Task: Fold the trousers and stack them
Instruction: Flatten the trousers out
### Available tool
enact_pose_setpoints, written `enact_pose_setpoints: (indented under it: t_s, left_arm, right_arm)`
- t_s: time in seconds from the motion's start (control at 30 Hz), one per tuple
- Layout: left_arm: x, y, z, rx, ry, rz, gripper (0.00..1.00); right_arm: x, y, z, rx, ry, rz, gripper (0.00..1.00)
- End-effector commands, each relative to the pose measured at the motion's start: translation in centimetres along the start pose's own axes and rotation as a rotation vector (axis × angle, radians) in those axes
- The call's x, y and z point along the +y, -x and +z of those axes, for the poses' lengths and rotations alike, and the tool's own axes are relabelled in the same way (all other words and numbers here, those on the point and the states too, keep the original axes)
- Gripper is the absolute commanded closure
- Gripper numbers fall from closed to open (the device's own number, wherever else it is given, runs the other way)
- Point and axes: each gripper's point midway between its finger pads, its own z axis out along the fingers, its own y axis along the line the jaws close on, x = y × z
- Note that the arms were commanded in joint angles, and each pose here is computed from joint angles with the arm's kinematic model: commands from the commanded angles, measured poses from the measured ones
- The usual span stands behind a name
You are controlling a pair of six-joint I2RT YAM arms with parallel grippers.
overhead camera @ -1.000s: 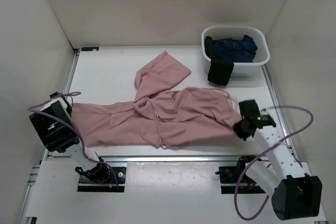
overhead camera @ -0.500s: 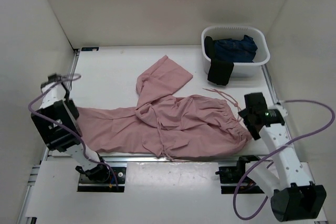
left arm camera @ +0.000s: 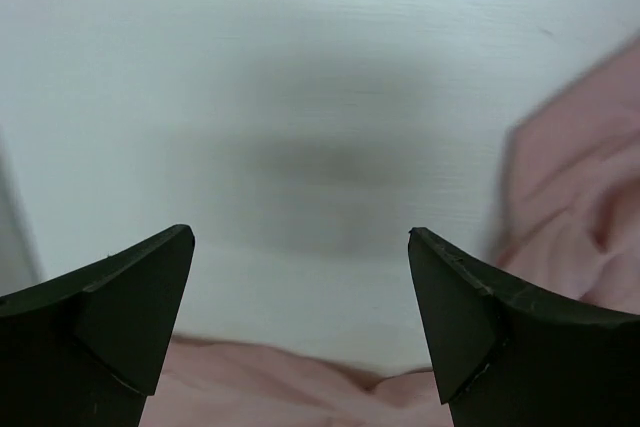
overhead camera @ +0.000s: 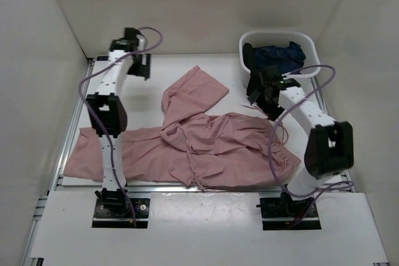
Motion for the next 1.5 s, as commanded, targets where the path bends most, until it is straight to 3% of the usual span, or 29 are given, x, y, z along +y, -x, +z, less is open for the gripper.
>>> enact_pose_setpoints:
  t_s: [0.0, 0.07, 0.23, 0.3, 0.33, 0.4, 0.43, 0.47, 0.57, 0.7, 0.8, 0.87, 0.93, 0.97, 1.03, 1.07, 1.13, 1.2, 1.3, 1.37, 1.47]
  left_arm:
    - [-8.7, -1.0, 1.0, 0.028, -0.163, 0.115, 0.0]
    - [-13.0, -2.4, 1.7, 0.043, -0.276, 0.158, 0.0]
    - [-16.7, -3.4, 2.5, 0.06, -0.435, 0.166, 0.0]
    - [-17.1, -6.0, 3.9, 0.138, -0.449, 0.172, 0.0]
    - [-17.5, -7.8, 4.3, 0.195, -0.448, 0.186, 0.02]
    - [-17.5, -11.0, 5.3, 0.295, -0.452, 0.191, 0.26]
    - [-17.4, -11.8, 5.5, 0.317, -0.45, 0.192, 0.71]
    - [-17.0, -12.6, 5.9, 0.336, -0.428, 0.197, 0.86]
    - [-13.5, -13.1, 5.7, 0.334, -0.266, 0.216, 0.86]
    - [-4.8, -9.3, 1.4, 0.194, -0.058, 0.123, 0.86]
    - [-1.5, -11.0, -0.6, 0.201, 0.011, 0.093, 0.86]
    - [-0.7, -15.0, -2.3, 0.275, 0.007, 0.1, 0.83]
    - [-1.8, -18.5, -3.9, 0.351, -0.059, 0.118, 0.61]
    - [-2.1, -21.6, -4.0, 0.433, -0.085, 0.129, 0.4]
    - [-3.0, -23.3, -5.1, 0.496, -0.136, 0.137, 0.26]
    - [-2.5, -22.4, -5.1, 0.472, -0.133, 0.116, 0.1]
    - [-1.1, -19.4, -4.4, 0.395, -0.108, 0.065, 0.0]
    - [0.1, -14.5, -3.9, 0.285, -0.087, 0.018, 0.0]
    - [3.4, -10.4, -0.8, 0.24, -0.012, -0.048, 0.0]
    - [5.9, -10.2, 2.8, 0.275, 0.039, -0.093, 0.0]
    - [7.8, -7.2, 5.2, 0.217, 0.006, -0.165, 0.0]
  right_arm:
    - [3.9, -1.1, 1.0, 0.064, 0.075, -0.057, 0.09]
    - [4.8, -2.8, 2.2, 0.118, 0.068, -0.088, 0.08]
    - [3.4, -6.0, 4.6, 0.22, -0.007, -0.062, 0.08]
    - [3.3, -7.1, 5.1, 0.261, 0.005, -0.061, 0.13]
    - [2.9, -7.8, 5.6, 0.283, -0.004, -0.063, 0.27]
    - [2.6, -8.8, 6.3, 0.322, -0.009, -0.077, 0.47]
    - [2.5, -9.3, 6.5, 0.341, -0.011, -0.077, 0.71]
    - [2.5, -9.3, 6.5, 0.341, -0.01, -0.086, 0.81]
    - [1.9, -7.9, 6.3, 0.302, -0.025, -0.08, 1.0]
    - [-0.4, -4.6, 4.2, 0.147, -0.069, -0.077, 1.0]
    - [-3.5, -3.1, 2.9, 0.049, -0.112, -0.056, 1.0]
    - [-4.2, -3.0, 2.4, 0.028, -0.105, -0.077, 1.0]
    - [-4.4, -3.4, 2.0, 0.023, -0.086, -0.121, 1.0]
    - [-4.6, -3.8, 1.8, 0.02, -0.103, -0.154, 1.0]
    - [-5.0, -3.7, 1.4, 0.008, -0.131, -0.186, 1.0]
    - [-5.0, -3.5, 1.1, -0.004, -0.138, -0.209, 1.0]
    - [-4.8, -3.0, 0.8, -0.033, -0.136, -0.231, 1.0]
    - [-4.3, -3.0, 0.5, -0.037, -0.123, -0.253, 1.0]
    - [-3.3, -2.8, -0.1, -0.056, -0.1, -0.277, 1.0]
    - [-2.8, -2.5, -0.3, -0.074, -0.093, -0.28, 1.0]
    - [-2.7, -2.9, -0.5, -0.074, -0.096, -0.313, 1.0]
